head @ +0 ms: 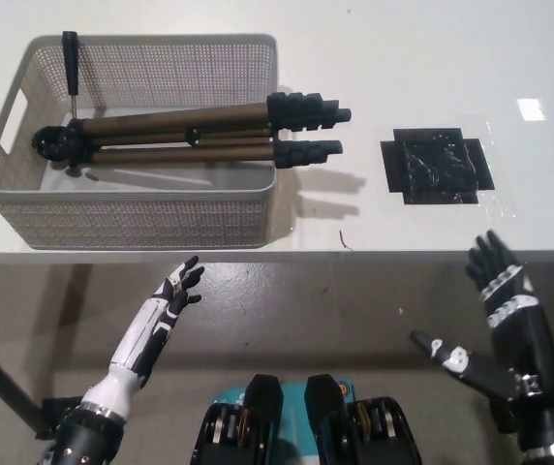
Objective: The robot uses its right hand to pick the tripod on the desk and places it into a rectangular container on the left.
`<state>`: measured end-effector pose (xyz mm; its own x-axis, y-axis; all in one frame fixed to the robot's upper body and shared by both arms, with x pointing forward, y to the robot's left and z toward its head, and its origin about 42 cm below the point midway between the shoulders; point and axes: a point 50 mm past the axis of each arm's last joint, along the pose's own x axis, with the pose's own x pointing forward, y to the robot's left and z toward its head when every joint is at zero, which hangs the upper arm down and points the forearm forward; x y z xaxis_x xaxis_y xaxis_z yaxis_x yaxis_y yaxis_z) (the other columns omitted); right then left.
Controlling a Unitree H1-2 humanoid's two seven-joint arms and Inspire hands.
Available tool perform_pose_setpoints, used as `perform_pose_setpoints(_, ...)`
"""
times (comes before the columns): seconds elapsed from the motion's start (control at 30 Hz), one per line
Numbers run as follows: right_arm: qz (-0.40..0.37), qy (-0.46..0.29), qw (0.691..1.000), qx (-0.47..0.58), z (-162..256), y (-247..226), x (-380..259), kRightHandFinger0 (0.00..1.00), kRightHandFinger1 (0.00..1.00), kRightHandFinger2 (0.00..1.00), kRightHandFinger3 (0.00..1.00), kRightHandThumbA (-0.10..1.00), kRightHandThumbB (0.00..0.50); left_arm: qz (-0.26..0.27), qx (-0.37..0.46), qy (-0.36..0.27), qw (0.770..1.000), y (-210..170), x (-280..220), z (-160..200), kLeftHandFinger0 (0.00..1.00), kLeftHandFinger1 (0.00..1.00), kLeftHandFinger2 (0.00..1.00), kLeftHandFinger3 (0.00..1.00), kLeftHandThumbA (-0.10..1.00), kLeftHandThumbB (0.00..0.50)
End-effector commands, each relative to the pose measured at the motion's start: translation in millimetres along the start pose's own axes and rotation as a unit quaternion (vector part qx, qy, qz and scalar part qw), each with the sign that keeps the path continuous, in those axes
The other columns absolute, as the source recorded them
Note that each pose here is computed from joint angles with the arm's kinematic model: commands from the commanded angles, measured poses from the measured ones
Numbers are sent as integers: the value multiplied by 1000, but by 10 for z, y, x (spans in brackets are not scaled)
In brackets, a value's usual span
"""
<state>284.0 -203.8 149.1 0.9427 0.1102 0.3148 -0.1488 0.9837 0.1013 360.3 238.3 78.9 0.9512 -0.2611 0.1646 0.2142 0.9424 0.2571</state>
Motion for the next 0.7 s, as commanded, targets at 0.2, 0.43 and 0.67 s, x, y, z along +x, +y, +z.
perform_pose_setpoints(0.2, 35, 38, 997, 51, -344, 9, -32, 1000, 1000, 1000, 1000, 1000, 78, 17, -3, -26, 999, -6, 53, 67, 928, 1000, 1000, 1000, 1000, 500)
perform_pose_setpoints(0.43, 50, 76, 995, 48, -436, -45, -4, 1000, 1000, 1000, 1000, 1000, 83, 15, -7, -24, 1000, -35, 37, 51, 935, 1000, 1000, 1000, 1000, 500)
perform_pose_setpoints(0.67, 68, 98, 993, 29, -510, 58, -54, 1000, 1000, 1000, 1000, 957, 124, 14, -7, -24, 1000, -48, -22, 47, 926, 1000, 1000, 1000, 1000, 500)
